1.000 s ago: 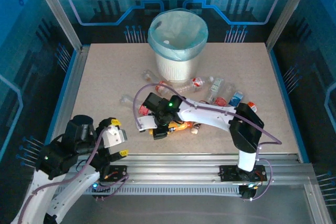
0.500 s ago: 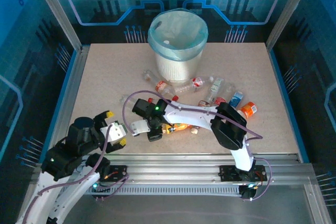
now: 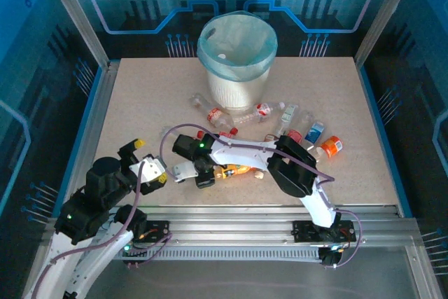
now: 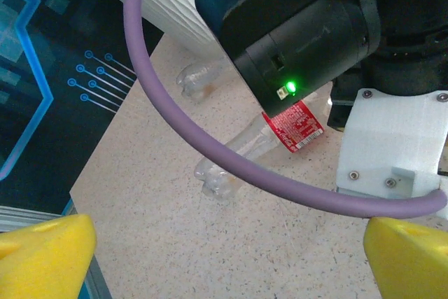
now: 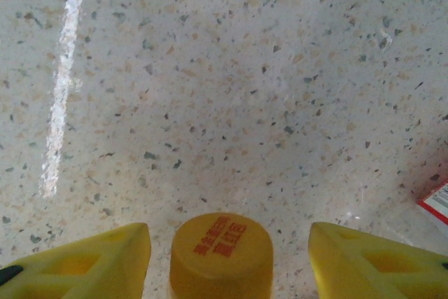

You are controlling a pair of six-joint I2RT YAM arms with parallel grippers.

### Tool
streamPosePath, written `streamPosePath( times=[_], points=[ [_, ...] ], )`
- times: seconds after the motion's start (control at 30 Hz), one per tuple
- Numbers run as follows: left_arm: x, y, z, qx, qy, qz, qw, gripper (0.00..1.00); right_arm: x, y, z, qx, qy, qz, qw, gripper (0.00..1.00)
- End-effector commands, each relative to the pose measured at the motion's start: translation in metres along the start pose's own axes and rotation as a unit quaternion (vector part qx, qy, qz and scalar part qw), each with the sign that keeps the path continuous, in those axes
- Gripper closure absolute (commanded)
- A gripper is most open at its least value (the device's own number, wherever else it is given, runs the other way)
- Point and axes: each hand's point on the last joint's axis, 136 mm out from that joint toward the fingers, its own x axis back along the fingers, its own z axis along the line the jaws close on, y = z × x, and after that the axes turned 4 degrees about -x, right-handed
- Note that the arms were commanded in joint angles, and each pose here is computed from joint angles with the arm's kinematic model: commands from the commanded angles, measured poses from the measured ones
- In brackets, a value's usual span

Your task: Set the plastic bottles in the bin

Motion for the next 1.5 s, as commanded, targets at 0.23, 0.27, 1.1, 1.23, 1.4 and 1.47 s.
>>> streamPosePath(
  times=[0.23,0.27,1.1,1.23,1.4,1.47],
  points=[
    [0.006,0.007,0.004,0.009,0.007,-0.017,1.000,0.01,0.007,0.007,0.009,0.000,0.024,-0.005,1.000,0.55],
    [0.007,0.009,0.005,0.010,0.009,-0.020,1.000,0.01,0.012,0.009,0.011,-0.001,0.027,-0.012,1.000,0.57],
    [0.015,0.093,0.111,0.151,0.104,-0.088,0.979,0.01,0.185,0.029,-0.020,-0.113,0.025,-0.248,0.962,0.75],
    [-0.002,0.113,0.134,0.194,0.123,-0.115,0.966,0.01,0.225,0.020,-0.039,-0.144,0.001,-0.292,0.946,0.76],
    [-0.018,0.133,0.172,0.286,0.143,-0.104,0.942,0.01,0.282,0.004,-0.073,-0.193,-0.061,-0.356,0.912,0.79],
    [-0.024,0.144,0.185,0.311,0.143,-0.109,0.933,0.01,0.309,-0.005,-0.088,-0.209,-0.093,-0.385,0.894,0.79]
  ],
)
